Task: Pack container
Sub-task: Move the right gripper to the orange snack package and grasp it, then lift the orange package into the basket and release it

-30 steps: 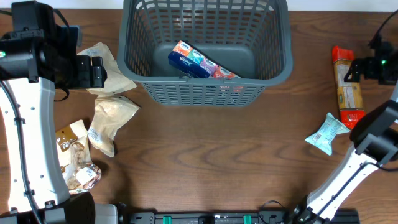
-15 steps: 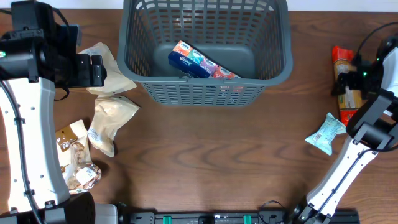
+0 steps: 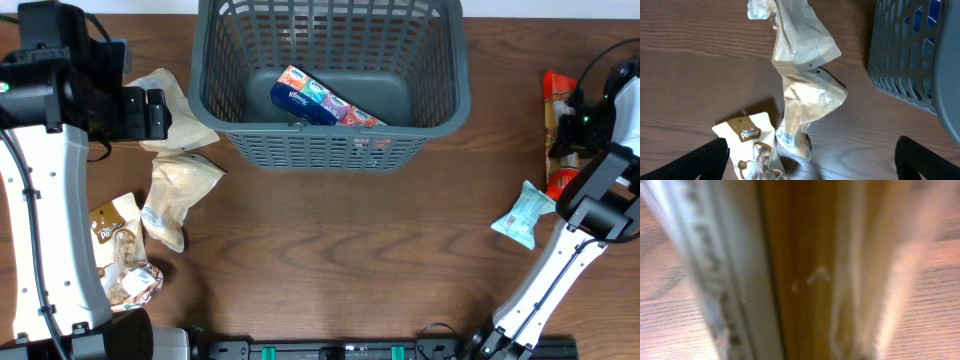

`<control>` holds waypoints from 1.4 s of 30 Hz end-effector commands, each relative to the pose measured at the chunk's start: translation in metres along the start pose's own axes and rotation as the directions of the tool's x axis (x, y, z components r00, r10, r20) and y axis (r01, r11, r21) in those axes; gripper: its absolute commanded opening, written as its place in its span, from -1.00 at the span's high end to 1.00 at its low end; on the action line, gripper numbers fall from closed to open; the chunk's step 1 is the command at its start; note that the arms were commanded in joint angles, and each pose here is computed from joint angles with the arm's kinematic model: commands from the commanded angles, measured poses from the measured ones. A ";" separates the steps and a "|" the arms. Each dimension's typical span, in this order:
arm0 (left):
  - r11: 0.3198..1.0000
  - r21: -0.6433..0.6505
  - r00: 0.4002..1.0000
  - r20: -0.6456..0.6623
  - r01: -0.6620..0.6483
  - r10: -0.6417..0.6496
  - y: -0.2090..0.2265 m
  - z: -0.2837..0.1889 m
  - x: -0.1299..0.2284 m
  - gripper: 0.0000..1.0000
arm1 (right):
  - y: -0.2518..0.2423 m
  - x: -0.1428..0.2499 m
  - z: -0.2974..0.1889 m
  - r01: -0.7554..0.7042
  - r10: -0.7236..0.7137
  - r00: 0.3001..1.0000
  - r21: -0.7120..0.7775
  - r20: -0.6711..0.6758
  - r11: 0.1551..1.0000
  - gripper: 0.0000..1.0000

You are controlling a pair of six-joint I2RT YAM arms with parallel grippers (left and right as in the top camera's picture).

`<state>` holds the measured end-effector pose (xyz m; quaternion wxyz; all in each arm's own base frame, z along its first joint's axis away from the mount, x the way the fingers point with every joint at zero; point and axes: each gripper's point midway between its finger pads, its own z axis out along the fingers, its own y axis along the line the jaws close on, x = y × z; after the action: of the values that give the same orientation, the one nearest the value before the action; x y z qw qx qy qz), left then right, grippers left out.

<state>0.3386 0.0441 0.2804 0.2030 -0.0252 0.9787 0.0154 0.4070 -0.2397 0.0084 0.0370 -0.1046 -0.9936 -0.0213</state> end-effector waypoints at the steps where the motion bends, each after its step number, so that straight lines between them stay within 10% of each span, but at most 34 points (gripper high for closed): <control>1: 1.000 0.002 1.000 0.007 0.018 -0.018 0.000 -0.005 0.001 -0.89 | 0.031 -0.001 0.018 -0.010 0.009 1.000 -0.157 -0.013 0.988 0.89; 12: 1.000 0.002 1.000 0.004 0.017 -0.017 0.000 -0.005 0.002 -0.89 | 0.092 -0.034 -0.129 0.161 -0.107 0.940 -0.143 0.324 0.977 0.97; 20: 1.000 0.003 1.000 -0.001 0.017 -0.017 0.000 -0.005 0.003 -0.89 | 0.180 -0.003 -0.331 0.418 -0.405 0.590 0.164 0.699 0.893 0.98; 28: 1.000 0.003 1.000 -0.004 0.017 -0.017 0.000 -0.005 0.004 -0.89 | 0.294 0.072 -0.400 0.665 -0.723 0.167 0.465 0.670 0.584 0.98; 34: 1.000 0.002 1.000 -0.003 0.017 -0.017 0.000 -0.005 0.004 -0.89 | 0.368 0.112 -0.365 0.817 -0.867 -0.134 0.549 0.479 0.178 0.98; 42: 1.000 0.003 1.000 -0.004 0.017 -0.017 0.000 -0.005 0.004 -0.89 | 0.431 0.114 -0.284 0.882 -0.888 -0.319 0.448 0.331 -0.150 0.98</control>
<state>0.3348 0.0435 0.2787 0.1947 -0.0272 0.9804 0.0141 0.4072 0.1710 0.3147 -0.2723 0.6394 -0.7190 -0.0033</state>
